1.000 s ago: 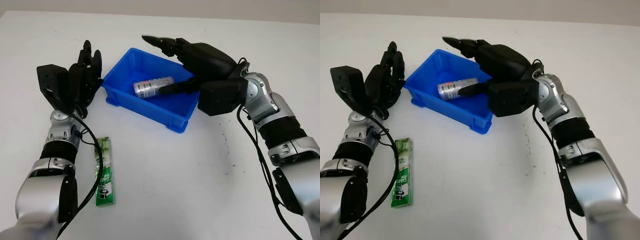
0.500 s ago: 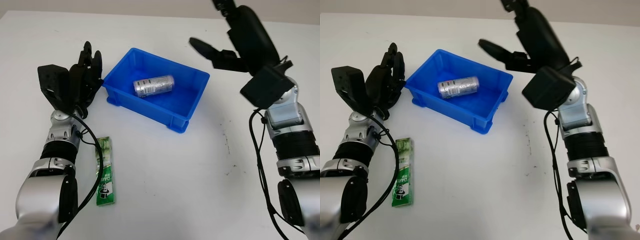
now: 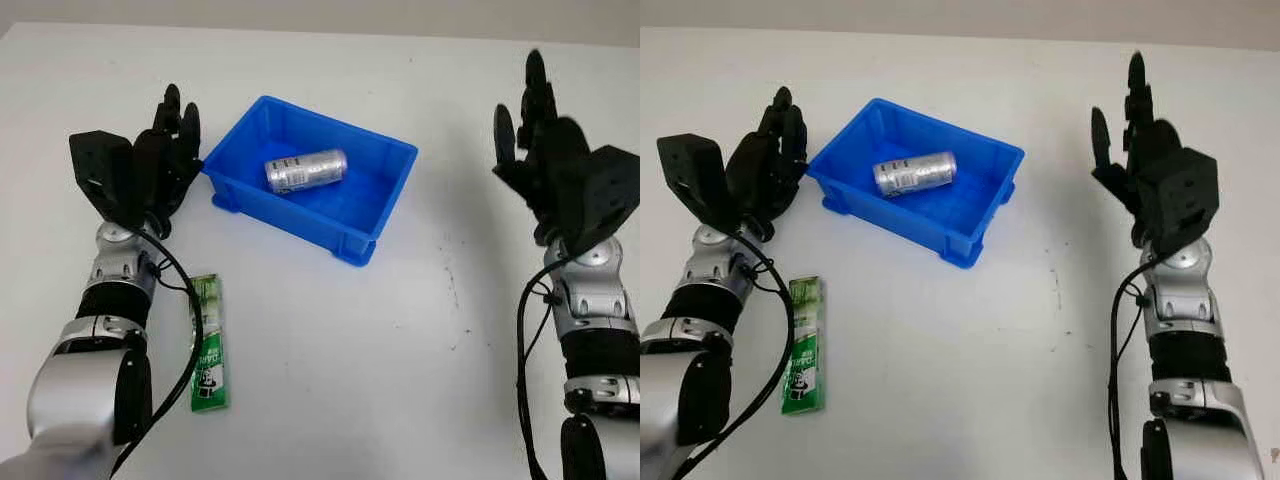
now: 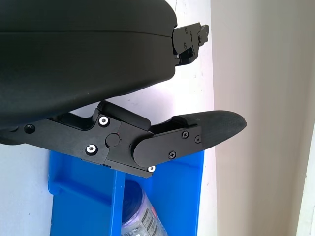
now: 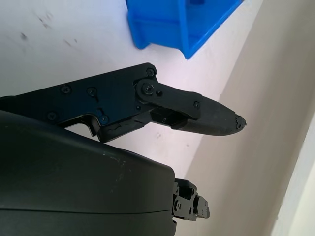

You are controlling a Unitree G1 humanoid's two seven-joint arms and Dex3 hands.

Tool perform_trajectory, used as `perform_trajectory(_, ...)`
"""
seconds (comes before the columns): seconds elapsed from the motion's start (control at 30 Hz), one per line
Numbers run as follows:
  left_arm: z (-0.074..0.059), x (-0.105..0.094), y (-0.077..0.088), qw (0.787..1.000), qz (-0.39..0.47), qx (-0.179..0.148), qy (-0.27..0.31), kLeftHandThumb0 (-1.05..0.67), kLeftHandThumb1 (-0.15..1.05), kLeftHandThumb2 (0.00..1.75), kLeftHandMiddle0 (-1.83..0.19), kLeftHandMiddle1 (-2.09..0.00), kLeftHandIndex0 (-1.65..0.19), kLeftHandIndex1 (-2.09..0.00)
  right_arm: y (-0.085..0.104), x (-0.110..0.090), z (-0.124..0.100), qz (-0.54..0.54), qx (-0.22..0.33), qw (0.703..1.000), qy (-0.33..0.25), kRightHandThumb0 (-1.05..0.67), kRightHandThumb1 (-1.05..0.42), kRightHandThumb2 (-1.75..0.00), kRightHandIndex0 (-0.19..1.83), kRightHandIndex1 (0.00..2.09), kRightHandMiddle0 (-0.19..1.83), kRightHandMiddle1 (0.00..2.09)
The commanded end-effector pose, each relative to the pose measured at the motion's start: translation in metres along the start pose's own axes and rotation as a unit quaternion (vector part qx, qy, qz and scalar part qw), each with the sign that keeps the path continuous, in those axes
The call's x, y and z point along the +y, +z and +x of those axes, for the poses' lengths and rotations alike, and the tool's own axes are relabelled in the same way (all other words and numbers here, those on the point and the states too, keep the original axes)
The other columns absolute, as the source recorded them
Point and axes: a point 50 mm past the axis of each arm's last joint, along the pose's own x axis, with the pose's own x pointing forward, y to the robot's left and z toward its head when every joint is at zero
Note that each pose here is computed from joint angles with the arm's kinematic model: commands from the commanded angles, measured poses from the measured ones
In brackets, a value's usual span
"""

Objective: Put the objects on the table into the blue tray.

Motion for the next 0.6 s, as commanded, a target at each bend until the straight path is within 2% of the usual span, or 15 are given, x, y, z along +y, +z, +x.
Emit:
perform_trajectory(0.0,0.000,0.004,0.013,0.999,0.034,-0.030,-0.015,-0.73,1.05,0.65,0.19,0.00,0.19,0.00,0.007,0.002,-0.002,0.002,-0.016,1.000,-0.004,-0.65,-1.05,-0.73,-0.19,0.00,-0.19,0.00)
perform_trajectory(0.17,-0.012,-0.001,0.034,0.983,0.115,-0.095,-0.103,-0.77,1.05,0.61,0.19,0.00,0.19,0.00,0.010,0.010,-0.002,0.013,-0.023,1.000,0.005,-0.61,-1.05,-0.77,-0.19,0.00,-0.19,0.00)
perform_trajectory(0.37,-0.038,-0.011,0.071,0.937,0.186,-0.176,-0.240,-0.76,1.05,0.52,0.18,-0.02,0.18,-0.02,0.010,0.016,-0.002,0.029,-0.020,0.999,0.011,-0.58,-1.05,-0.81,-0.19,0.00,-0.19,0.00)
perform_trajectory(0.47,-0.052,-0.014,0.088,0.915,0.216,-0.176,-0.291,-0.80,1.05,0.36,0.16,-0.04,0.14,-0.05,0.010,0.018,-0.002,0.034,-0.019,0.999,0.013,-0.59,-1.05,-0.80,-0.19,0.00,-0.19,0.00)
perform_trajectory(0.5,-0.057,-0.014,0.093,0.909,0.219,-0.169,-0.313,-0.80,1.05,0.34,0.16,-0.05,0.14,-0.05,0.010,0.018,-0.002,0.036,-0.018,0.999,0.014,-0.59,-1.05,-0.81,-0.19,0.00,-0.19,0.00)
perform_trajectory(0.53,-0.061,-0.013,0.098,0.903,0.217,-0.155,-0.337,-0.74,1.00,0.20,0.15,-0.05,0.13,-0.05,0.010,0.019,-0.002,0.037,-0.017,0.999,0.013,-0.59,-1.05,-0.81,-0.19,0.00,-0.19,0.00)
perform_trajectory(0.57,-0.065,-0.014,0.102,0.897,0.215,-0.143,-0.358,-0.70,0.96,0.13,0.15,-0.05,0.13,-0.05,0.010,0.019,-0.001,0.038,-0.016,0.999,0.013,-0.58,-1.05,-0.81,-0.19,0.00,-0.19,0.00)
